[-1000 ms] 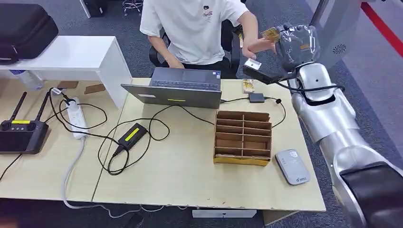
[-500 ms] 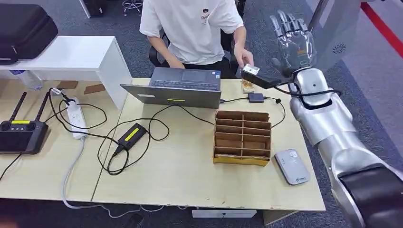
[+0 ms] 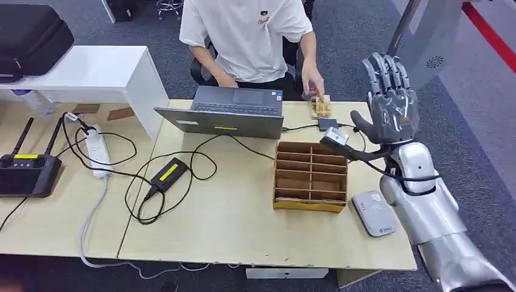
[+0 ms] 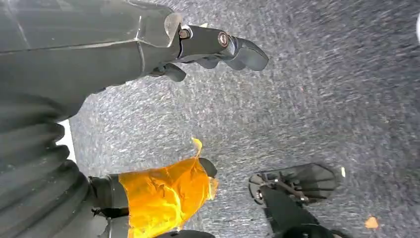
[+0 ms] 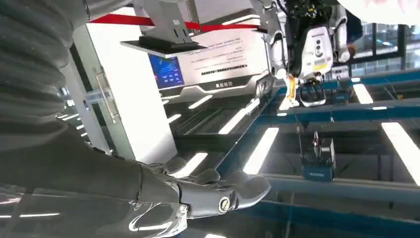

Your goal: Pass the card to the sensor for recognition and then transmit it.

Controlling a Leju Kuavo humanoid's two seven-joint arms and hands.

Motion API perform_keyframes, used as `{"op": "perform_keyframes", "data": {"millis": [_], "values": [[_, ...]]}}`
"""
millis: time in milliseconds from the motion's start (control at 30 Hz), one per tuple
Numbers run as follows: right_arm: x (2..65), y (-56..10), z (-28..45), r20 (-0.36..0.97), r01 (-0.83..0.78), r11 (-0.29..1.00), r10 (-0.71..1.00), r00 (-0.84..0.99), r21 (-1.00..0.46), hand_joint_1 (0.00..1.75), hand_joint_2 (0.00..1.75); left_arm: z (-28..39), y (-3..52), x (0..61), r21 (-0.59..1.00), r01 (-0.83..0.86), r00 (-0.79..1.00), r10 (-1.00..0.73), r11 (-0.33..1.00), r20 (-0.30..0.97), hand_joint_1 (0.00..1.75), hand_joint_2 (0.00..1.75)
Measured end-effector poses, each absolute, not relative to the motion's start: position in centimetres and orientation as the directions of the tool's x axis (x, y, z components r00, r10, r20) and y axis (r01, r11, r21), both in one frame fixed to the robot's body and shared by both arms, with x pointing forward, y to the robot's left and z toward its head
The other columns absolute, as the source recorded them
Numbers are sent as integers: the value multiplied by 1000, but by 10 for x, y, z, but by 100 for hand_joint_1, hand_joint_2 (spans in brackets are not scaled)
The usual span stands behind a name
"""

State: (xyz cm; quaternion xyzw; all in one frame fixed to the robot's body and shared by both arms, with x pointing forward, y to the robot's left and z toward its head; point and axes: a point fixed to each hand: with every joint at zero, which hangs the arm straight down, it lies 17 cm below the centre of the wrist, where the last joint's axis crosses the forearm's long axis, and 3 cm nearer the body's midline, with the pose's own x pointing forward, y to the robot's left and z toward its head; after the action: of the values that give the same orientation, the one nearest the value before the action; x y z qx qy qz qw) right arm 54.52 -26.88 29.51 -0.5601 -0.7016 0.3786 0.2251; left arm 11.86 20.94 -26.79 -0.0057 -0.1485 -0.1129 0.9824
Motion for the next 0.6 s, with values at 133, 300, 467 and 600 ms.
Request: {"op": "perform_keyframes", "data": {"millis": [133, 300, 467, 600], "values": [[514, -273, 294, -90, 634, 122, 953, -291, -764, 0, 175, -269, 213, 113, 19, 192, 938, -189, 981, 289, 0, 175], [479, -273, 296, -87, 656, 150, 945, -315, -740, 0, 175, -270, 216, 107, 16, 162, 945, -159, 987, 285, 0, 175], [456, -275, 295, -71, 648, 172, 941, -331, -742, 0, 175, -271, 217, 104, 11, 129, 950, -126, 992, 284, 0, 175], [439, -278, 290, -52, 635, 192, 938, -344, -749, 0, 175, -271, 219, 103, 7, 103, 954, -101, 995, 284, 0, 175]]}}
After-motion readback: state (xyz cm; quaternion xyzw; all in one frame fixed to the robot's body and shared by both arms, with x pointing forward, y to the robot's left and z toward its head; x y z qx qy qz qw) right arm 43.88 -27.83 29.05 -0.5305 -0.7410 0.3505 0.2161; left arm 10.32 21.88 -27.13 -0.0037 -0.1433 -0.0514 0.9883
